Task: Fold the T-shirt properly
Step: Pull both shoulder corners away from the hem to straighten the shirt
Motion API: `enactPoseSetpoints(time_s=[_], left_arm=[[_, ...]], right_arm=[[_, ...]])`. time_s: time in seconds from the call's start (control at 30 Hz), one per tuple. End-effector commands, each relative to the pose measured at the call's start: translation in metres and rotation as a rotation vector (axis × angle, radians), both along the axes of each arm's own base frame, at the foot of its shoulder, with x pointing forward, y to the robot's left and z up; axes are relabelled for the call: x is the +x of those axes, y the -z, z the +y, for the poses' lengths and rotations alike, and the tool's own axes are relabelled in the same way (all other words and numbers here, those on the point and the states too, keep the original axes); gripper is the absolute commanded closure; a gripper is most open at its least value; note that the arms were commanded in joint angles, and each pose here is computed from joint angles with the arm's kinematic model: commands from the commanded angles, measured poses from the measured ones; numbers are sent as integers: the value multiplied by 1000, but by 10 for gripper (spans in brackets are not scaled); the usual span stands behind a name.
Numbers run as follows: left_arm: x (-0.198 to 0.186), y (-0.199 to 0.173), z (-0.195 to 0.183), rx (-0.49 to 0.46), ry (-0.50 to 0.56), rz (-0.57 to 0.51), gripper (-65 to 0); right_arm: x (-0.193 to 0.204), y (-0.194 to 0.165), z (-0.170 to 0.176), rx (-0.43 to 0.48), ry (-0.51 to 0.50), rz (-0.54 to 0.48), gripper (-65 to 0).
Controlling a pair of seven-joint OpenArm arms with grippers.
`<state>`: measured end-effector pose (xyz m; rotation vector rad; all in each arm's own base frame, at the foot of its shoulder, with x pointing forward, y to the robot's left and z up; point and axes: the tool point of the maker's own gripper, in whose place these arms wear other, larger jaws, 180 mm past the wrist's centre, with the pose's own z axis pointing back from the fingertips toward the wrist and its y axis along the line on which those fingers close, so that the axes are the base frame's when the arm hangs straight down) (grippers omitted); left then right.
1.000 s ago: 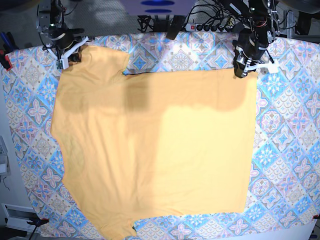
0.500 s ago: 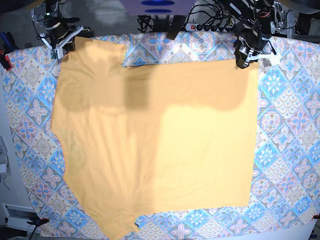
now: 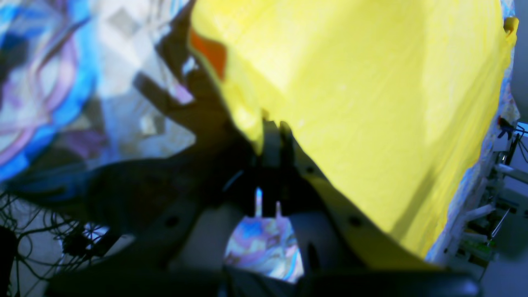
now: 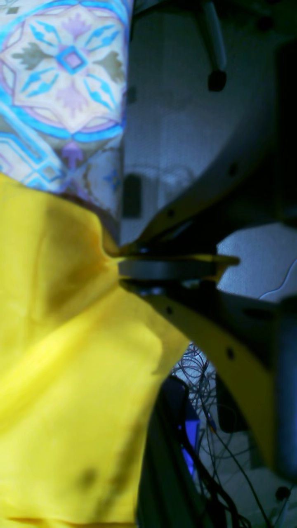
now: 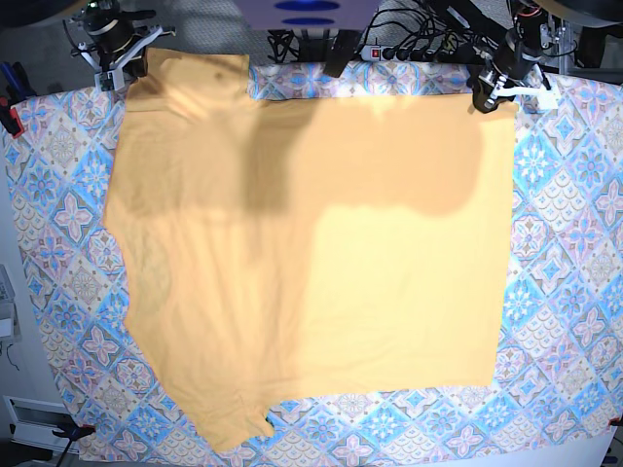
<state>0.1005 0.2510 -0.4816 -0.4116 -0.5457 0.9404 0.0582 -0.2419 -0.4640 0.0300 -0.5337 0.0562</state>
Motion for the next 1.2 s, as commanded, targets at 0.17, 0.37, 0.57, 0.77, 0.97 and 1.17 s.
enactPoseSetpoints(time_s=[0.17, 0.37, 0.57, 0.77, 0.97, 1.17], left_arm=[[-31, 6, 12, 42, 2, 90, 0], [-46, 8, 12, 42, 2, 121, 0], [-57, 9, 12, 43, 3, 143, 0], [-57, 4, 10, 47, 15, 134, 0], [-19, -24, 0, 57, 58, 17, 0], [2, -46, 9, 93, 50, -61, 0]], right_arm=[[-13, -5, -4, -10, -7, 12, 0], [-29, -8, -3, -6, -7, 10, 0], [-34, -12, -1, -4, -15, 15, 0], [-27, -20, 3, -4, -31, -14, 0], [-6, -29, 7, -3, -44, -68, 0], [27, -52, 1, -33, -51, -170, 0]])
